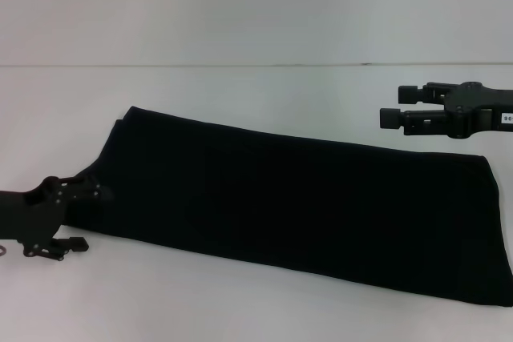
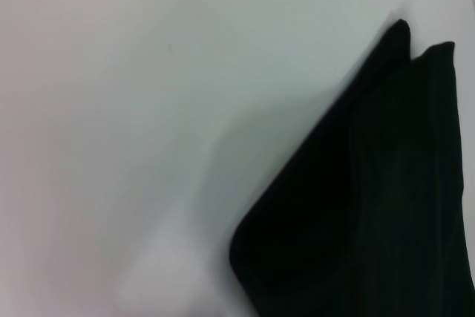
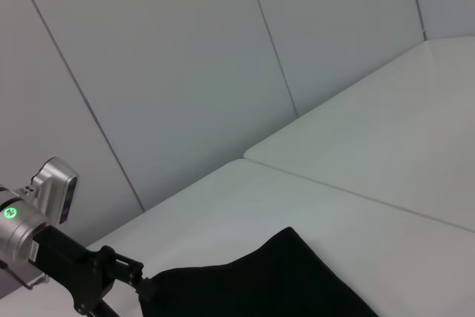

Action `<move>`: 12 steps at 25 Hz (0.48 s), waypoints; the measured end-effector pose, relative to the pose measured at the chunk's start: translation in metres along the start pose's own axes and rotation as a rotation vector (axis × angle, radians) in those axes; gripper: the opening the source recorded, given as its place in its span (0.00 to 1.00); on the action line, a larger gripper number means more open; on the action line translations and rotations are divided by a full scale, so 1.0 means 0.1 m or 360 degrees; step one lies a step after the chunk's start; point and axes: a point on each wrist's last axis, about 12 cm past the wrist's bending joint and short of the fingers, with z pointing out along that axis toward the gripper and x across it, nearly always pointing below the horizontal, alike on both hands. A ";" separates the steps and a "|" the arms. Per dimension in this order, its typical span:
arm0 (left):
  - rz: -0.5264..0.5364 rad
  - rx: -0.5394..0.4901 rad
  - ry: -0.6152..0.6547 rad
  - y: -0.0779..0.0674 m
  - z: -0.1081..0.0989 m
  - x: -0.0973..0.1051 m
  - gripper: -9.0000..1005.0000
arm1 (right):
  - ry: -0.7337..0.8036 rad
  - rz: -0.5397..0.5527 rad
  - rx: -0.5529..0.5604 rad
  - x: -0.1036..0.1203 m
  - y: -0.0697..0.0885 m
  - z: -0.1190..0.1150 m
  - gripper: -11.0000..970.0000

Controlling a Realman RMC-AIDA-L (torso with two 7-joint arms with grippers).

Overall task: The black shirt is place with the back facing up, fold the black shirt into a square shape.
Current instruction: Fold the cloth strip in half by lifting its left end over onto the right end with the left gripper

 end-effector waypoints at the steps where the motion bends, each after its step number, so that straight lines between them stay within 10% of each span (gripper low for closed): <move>1: -0.0004 -0.0001 -0.0005 0.00 0.01 0.00 0.94 | -0.0002 -0.0001 0.0004 0.00 0.00 0.00 0.93; 12: -0.0005 -0.0005 -0.0082 -0.01 0.05 -0.07 0.94 | -0.0060 0.0000 0.0016 -0.01 -0.01 -0.02 0.93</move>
